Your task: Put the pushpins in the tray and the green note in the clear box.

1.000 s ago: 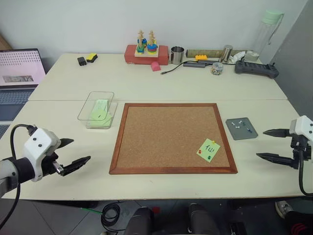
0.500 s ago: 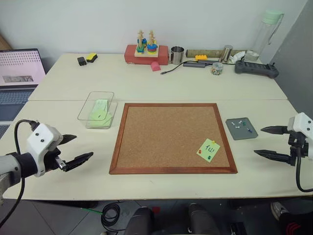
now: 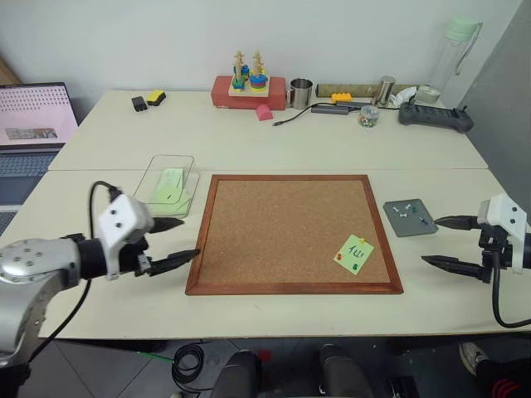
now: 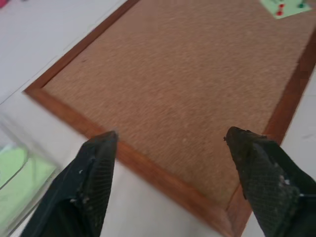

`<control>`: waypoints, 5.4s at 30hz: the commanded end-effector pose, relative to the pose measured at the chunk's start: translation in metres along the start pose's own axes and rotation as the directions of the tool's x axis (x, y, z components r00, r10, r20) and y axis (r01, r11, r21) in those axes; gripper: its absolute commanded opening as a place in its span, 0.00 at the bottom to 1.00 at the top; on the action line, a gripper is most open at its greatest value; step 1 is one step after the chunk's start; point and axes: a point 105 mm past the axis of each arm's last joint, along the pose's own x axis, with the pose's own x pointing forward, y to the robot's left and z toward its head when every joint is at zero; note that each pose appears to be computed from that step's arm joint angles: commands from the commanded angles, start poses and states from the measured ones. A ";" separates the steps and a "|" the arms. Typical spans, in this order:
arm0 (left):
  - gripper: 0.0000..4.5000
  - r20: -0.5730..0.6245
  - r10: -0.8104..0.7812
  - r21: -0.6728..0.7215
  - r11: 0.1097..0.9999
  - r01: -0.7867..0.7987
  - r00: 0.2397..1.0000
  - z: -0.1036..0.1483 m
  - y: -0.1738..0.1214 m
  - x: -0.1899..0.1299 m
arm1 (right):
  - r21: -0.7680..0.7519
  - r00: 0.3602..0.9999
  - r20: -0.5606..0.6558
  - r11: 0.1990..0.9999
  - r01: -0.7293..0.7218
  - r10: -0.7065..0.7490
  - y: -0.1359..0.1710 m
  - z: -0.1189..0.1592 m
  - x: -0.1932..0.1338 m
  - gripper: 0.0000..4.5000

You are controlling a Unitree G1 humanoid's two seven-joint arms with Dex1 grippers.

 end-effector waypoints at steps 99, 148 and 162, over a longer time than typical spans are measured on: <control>0.00 0.106 -0.282 0.013 0.959 0.282 0.954 -0.025 -0.065 0.169 | 0.311 0.939 0.033 0.897 0.315 -0.342 -0.067 -0.016 0.045 0.00; 0.00 0.092 -0.276 0.036 0.961 0.274 0.957 -0.026 -0.064 0.166 | -0.060 0.979 0.048 0.979 -0.196 0.199 0.058 0.003 0.102 0.30; 0.00 0.079 -0.272 0.037 0.962 0.269 0.959 -0.030 -0.062 0.164 | -0.063 0.968 0.095 0.972 -0.227 0.233 0.067 0.009 0.101 0.02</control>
